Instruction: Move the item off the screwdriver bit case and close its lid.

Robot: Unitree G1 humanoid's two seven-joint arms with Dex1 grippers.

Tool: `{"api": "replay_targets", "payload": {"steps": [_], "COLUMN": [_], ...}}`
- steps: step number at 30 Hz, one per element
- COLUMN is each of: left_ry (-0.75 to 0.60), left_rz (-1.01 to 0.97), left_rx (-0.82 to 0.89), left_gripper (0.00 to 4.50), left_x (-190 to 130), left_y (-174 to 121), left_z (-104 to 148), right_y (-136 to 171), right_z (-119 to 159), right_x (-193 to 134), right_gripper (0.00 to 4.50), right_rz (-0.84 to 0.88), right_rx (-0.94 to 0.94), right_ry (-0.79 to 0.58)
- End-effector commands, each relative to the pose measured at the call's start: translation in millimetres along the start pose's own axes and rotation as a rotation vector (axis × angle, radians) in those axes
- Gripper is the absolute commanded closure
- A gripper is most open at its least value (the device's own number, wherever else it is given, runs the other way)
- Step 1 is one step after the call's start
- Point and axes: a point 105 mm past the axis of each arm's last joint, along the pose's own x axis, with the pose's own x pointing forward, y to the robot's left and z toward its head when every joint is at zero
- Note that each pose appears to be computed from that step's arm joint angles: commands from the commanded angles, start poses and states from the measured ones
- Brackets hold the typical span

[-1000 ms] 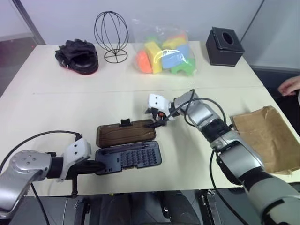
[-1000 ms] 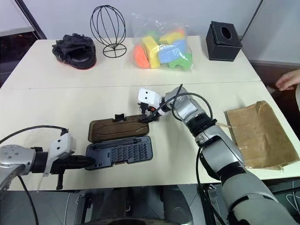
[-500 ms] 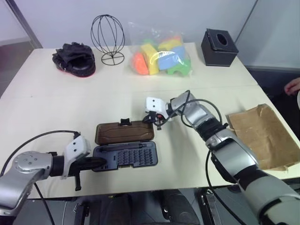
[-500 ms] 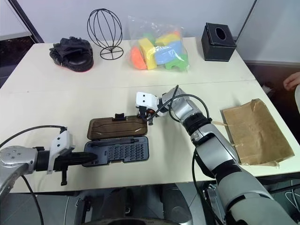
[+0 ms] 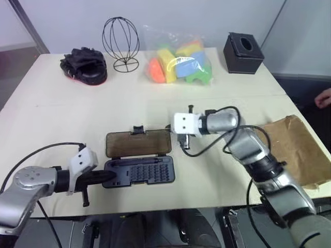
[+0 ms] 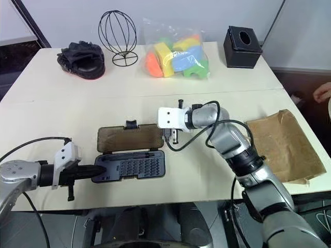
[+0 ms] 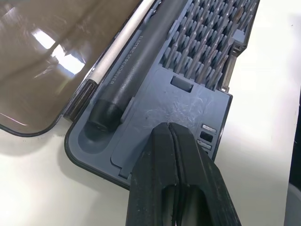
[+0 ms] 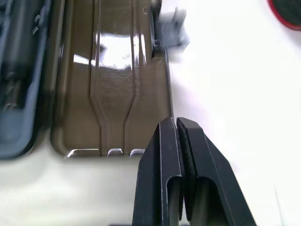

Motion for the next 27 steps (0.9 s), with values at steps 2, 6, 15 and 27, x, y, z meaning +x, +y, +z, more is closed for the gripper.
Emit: {"api": "replay_targets", "payload": {"steps": [2,6,15,27], "left_ry": [-0.084,-0.078,-0.018,0.001], "left_rz": [0.024,0.018,-0.027,-0.03], "left_rx": [-0.034,-0.043,-0.028,-0.022], "left_gripper": [4.5,4.5,4.5,4.5], "left_x": [-13,-16,-5,4], "left_y": [-4,-9,-16,-14], "left_z": [25,28,15,5], "right_y": [0,-8,-25,-14], "right_z": [14,14,8,-18], "right_x": [-5,0,26,65], "right_gripper": [4.45,4.45,3.2,3.2], "right_rz": [-0.06,-0.054,0.185,0.247], "right_rx": [-0.013,0.122,0.439,0.48], "right_ry": [-0.033,-0.058,-0.072,0.008]}}
